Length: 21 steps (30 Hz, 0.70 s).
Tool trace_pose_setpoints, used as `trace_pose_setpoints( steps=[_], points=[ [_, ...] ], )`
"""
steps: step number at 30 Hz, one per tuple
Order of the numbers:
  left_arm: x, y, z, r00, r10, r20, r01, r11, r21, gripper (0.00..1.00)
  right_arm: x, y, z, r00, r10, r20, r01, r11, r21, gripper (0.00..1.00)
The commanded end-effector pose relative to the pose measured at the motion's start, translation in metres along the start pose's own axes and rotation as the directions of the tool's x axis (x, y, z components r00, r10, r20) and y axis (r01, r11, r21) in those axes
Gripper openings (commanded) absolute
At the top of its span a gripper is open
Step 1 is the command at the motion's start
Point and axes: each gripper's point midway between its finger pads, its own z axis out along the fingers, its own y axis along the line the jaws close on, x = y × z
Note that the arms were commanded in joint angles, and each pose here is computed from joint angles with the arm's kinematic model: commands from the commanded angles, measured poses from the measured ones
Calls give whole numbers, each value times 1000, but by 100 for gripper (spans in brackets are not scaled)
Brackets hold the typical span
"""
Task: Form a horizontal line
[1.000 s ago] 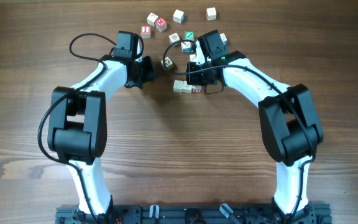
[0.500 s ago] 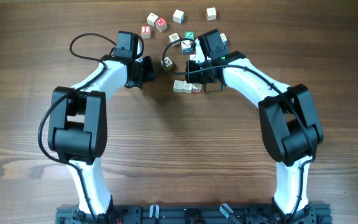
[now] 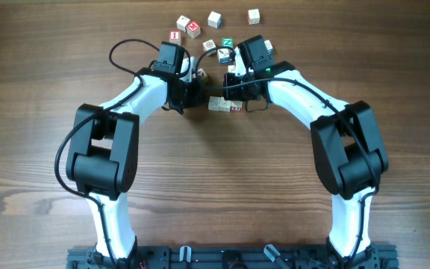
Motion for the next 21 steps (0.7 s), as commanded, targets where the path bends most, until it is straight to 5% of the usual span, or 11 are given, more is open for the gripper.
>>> trace_pose_setpoints(
  steps=[1,21],
  points=[
    [6,-4,4,999,28,-22,-27,999,33,4,-5,10,-13,1000,-17,15,18,1000,-16,5],
    [6,-19,5,999,50,-19,-49,995,90,4,-3,9,-13,1000,-14,7,14,1000,-13,5]
  ],
)
